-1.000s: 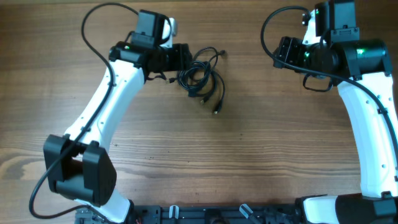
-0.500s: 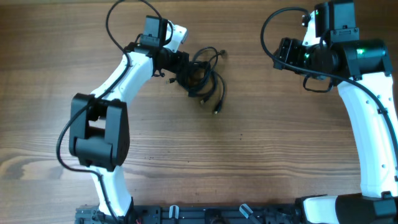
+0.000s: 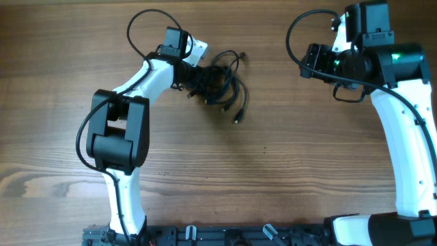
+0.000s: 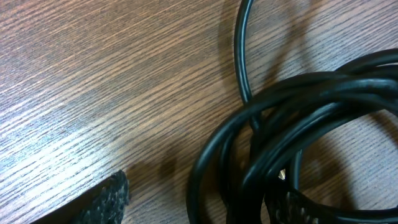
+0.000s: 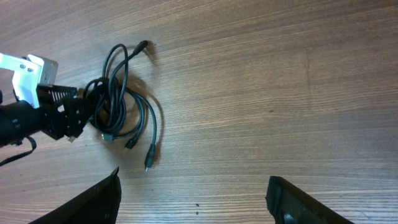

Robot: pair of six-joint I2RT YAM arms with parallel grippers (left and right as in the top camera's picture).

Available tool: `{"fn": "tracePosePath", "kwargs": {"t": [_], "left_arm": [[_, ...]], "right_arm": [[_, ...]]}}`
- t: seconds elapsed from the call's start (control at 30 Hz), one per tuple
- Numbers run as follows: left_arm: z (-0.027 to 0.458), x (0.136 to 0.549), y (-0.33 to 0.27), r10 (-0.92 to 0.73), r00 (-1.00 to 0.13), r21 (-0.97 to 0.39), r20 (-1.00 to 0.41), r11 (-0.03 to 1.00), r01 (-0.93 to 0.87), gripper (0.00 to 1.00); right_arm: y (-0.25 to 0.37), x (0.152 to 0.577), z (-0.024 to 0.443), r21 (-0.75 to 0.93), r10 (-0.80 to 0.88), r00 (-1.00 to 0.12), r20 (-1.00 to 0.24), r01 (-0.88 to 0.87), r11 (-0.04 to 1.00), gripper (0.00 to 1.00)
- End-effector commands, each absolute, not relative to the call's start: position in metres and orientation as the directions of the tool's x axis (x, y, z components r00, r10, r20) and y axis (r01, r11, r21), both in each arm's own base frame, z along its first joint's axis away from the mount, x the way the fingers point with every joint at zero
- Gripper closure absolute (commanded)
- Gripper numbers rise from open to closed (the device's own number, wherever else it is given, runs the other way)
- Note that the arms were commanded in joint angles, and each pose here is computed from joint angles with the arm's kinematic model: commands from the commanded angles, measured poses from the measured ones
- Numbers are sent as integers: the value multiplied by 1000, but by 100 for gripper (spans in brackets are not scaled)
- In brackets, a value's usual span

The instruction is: Untangle cables

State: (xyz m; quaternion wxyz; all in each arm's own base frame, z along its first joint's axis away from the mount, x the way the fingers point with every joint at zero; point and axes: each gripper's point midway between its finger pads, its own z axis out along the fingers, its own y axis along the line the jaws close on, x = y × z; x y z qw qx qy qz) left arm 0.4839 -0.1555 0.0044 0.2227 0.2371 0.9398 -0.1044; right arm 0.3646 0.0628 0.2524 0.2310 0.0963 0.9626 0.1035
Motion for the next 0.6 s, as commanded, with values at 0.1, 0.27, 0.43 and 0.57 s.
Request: {"fn": "tracePosePath", "kwargs": {"t": [0.1, 0.27, 0.43, 0.57], "left_arm": [[-46, 454, -165, 416, -842, -196, -343, 845, 497, 51], [-48, 444, -168, 315, -906, -247, -283, 889, 386, 96], [-8, 443, -179, 283, -903, -313, -322, 869, 383, 96], [92, 445, -200, 261, -829, -381, -494, 793, 476, 96]], "right_arm": [[61, 366, 249, 220, 221, -879, -422, 137, 966, 23], [61, 366, 249, 221, 221, -879, -422, 137, 966, 23], [63, 366, 249, 230, 220, -880, -422, 131, 964, 23], [77, 368, 253, 266, 143, -889, -436, 25, 964, 23]]}}
